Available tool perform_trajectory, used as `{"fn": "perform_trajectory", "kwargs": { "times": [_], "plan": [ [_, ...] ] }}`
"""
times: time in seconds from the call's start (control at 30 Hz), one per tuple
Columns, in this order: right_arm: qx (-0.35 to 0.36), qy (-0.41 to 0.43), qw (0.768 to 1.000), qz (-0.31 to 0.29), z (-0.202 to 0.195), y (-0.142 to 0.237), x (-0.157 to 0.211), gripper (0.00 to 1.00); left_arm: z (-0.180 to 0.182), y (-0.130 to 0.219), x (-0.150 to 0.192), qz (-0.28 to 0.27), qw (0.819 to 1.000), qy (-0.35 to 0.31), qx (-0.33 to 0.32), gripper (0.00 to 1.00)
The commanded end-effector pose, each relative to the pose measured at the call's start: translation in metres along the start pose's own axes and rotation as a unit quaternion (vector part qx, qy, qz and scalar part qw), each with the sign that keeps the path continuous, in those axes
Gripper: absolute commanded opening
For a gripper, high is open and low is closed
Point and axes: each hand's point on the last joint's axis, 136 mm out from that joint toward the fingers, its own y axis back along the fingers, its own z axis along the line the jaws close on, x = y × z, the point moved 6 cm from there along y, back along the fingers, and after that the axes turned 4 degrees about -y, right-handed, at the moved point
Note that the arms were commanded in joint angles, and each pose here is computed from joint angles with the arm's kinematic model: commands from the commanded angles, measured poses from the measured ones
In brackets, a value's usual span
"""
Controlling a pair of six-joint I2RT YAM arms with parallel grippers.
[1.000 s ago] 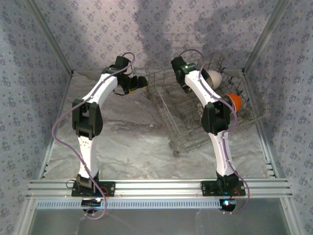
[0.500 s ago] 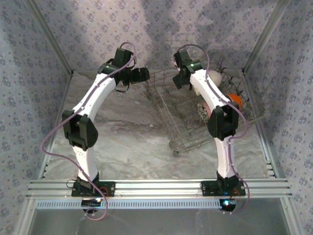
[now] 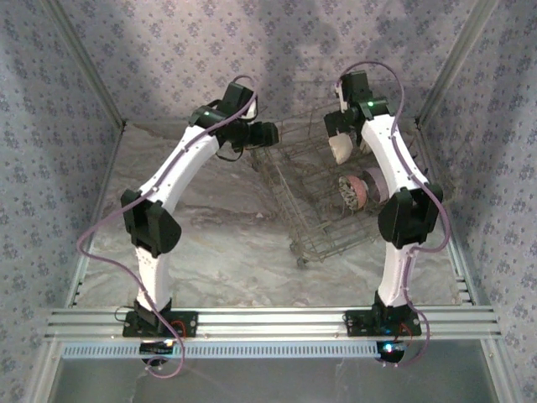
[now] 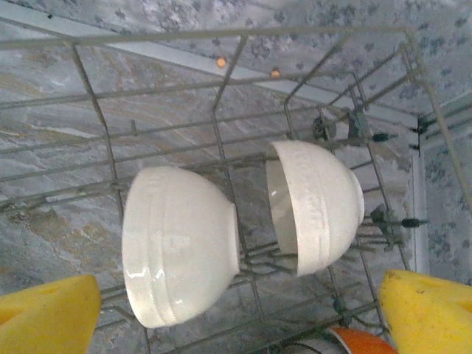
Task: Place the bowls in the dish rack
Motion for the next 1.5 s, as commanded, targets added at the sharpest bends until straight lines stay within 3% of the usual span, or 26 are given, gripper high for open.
{"fn": "perform_trajectory", "kwargs": {
  "times": [0.0,0.37,0.57,0.7,0.83,1.07,1.47],
  "plan": [
    [-0.012,-0.016,1.000,-0.002,-0.001,0.006,0.006,0.98,-0.008,-0.002,0.000,0.013,1.000,0.006,0.007,0.68],
    [0.021,-0.059,0.998,0.009,-0.034,0.007,0.021,0.98,-0.012,-0.015,-0.013,0.017,1.000,-0.003,0.011,0.38],
    [0.083,-0.146,0.984,0.067,-0.088,0.002,0.033,0.98,-0.002,-0.011,-0.021,0.012,1.000,0.000,-0.001,0.22],
    [0.051,-0.201,0.974,0.091,-0.116,-0.001,0.041,0.99,0.011,-0.006,-0.030,0.001,1.000,0.008,-0.005,0.11],
    [0.049,-0.206,0.973,0.086,-0.132,0.000,0.042,0.99,0.023,-0.003,-0.040,-0.008,1.000,0.012,-0.010,0.00],
    [0.074,-0.206,0.967,0.131,-0.157,-0.010,0.059,0.99,0.056,0.005,-0.058,-0.024,0.999,0.026,-0.025,0.00],
    [-0.013,-0.236,0.959,0.158,-0.145,-0.019,0.082,0.99,0.116,0.024,-0.087,-0.046,0.998,0.026,-0.035,0.00]
  ]
}}
